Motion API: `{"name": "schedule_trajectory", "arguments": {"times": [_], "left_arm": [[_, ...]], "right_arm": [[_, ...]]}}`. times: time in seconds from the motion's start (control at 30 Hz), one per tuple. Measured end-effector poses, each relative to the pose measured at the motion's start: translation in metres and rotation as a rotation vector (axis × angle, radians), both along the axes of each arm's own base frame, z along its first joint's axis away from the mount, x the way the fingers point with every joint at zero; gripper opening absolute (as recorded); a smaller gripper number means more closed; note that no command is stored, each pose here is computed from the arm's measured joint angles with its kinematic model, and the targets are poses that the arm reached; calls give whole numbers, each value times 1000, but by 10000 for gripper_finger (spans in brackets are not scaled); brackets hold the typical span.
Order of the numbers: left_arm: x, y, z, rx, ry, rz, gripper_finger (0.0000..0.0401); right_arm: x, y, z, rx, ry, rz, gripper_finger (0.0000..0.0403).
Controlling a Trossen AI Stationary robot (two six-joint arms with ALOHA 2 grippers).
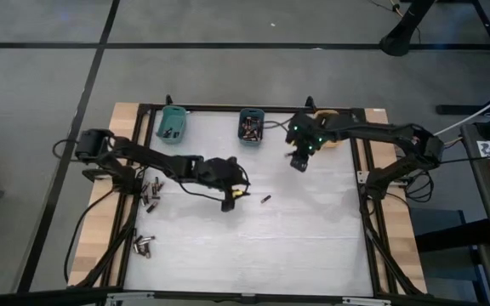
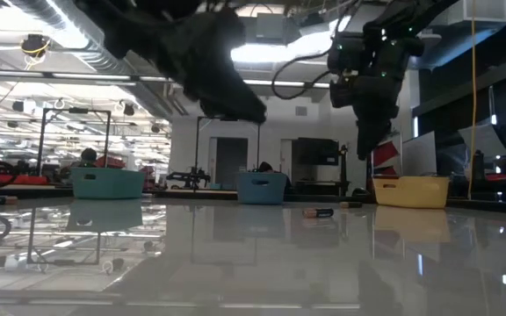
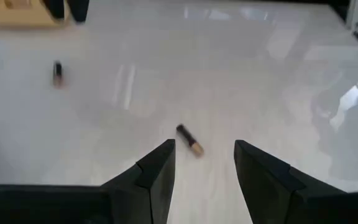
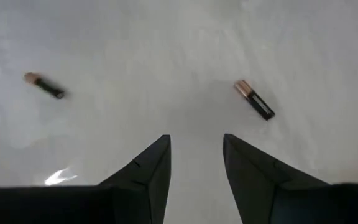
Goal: Sort batteries
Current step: Put the brown battery into the green bin
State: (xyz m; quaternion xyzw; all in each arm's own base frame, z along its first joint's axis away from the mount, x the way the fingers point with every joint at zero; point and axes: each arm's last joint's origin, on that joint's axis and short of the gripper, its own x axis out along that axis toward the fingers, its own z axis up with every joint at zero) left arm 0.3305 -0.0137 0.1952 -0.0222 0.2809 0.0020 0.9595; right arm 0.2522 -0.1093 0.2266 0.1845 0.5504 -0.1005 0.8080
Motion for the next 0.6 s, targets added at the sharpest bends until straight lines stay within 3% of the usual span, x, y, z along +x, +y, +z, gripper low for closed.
{"name": "schedule_trajectory", "arguments": {"times": [0.13,0.27,0.4,0.5,0.6], "left_arm": [[4,1,-16,-27,49,28,155],[10,2,-30,-43,71,42,155],[16,4,-42,-198,61,152,155],[24,2,-42,-285,25,211,155],[37,-14,-37,-234,-10,233,155]], "right_arm": [[7,18,0,-38,33,-23,147],[8,38,-2,3,82,-2,147],[5,59,-3,36,164,14,147],[7,72,-3,-3,180,34,147],[8,80,-3,-81,190,51,147]]}}
